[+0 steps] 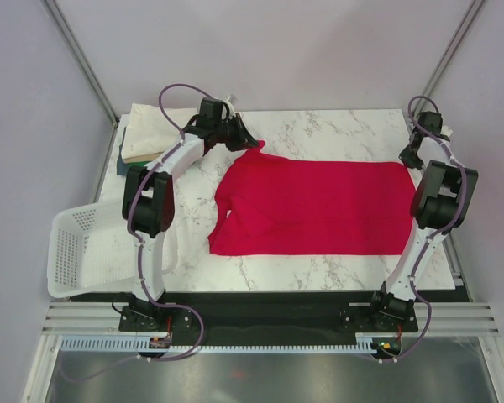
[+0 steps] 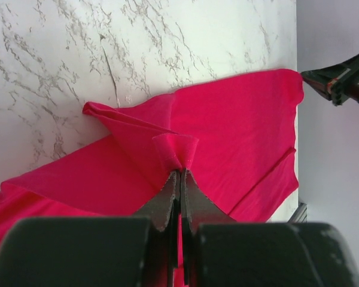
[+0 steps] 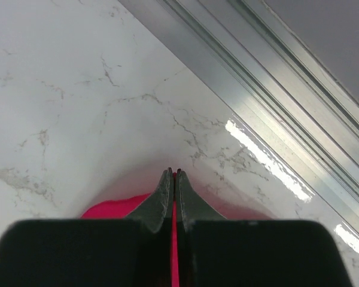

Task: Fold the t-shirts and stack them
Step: Fold the tshirt

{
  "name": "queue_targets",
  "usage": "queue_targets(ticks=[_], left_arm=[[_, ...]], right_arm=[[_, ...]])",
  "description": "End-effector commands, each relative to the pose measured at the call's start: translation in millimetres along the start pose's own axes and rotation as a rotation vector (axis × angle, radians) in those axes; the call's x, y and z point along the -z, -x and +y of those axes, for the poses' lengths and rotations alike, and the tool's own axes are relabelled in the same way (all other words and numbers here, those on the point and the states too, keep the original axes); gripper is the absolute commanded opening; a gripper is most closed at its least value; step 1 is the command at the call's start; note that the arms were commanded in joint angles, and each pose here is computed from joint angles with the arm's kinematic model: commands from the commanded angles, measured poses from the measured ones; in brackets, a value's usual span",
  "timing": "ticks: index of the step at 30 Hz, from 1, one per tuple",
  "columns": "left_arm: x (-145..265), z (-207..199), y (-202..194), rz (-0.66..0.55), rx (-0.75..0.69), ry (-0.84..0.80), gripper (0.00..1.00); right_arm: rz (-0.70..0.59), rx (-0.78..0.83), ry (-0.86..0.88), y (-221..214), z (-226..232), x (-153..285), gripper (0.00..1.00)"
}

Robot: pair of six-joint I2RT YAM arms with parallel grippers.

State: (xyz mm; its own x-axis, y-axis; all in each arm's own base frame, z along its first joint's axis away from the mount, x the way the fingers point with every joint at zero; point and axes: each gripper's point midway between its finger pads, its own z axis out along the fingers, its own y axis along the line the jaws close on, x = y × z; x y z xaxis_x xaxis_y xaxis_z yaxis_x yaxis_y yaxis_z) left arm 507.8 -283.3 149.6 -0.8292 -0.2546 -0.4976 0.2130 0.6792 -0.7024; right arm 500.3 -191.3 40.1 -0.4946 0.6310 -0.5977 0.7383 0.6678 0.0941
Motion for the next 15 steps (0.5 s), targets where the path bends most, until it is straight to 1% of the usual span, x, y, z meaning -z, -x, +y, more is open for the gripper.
queue_targets(ticks=[1,3,5,10,11,12,13,15], left_arm=[[33.6,-50.2,18.1,-0.049,-0.11,-0.067,0.02],[38.3,-51.1,9.3,-0.034,-0.111,-0.061,0.02],[50.8,-59.9,7.5,-0.046,-0.123,-0.064,0.02],[71.6,-57.1,-18.2,-0.036,-0.134,-0.027,0.02],[83.4,-64.2,-18.6,-0.052,-0.145,-0.031,0.02],[83.9,-54.8,-31.7,-0.033,-0.135,-0.007,0.02],[87.8,-52.5,-36.2,-0.032,-0.134,0.002,0.02],[99.6,-48.8,-51.1,-0.028,-0.132,0.02,0.02]], right_arm=[[-0.127,-0.043,0.075,48.1,9.1,63.3,0.0],[-0.122,-0.048,0.077,44.5,3.2,70.6,0.0],[-0.14,-0.058,0.097,48.5,0.6,87.8,0.0],[-0.123,-0.073,0.113,29.3,-15.7,104.1,0.0],[-0.117,-0.074,0.124,25.5,-15.9,105.7,0.0],[-0.096,-0.078,0.115,14.1,-23.0,103.5,0.0],[-0.107,-0.084,0.125,14.3,-25.0,110.9,0.0],[-0.093,-0.091,0.119,2.9,-34.9,111.5,0.0]])
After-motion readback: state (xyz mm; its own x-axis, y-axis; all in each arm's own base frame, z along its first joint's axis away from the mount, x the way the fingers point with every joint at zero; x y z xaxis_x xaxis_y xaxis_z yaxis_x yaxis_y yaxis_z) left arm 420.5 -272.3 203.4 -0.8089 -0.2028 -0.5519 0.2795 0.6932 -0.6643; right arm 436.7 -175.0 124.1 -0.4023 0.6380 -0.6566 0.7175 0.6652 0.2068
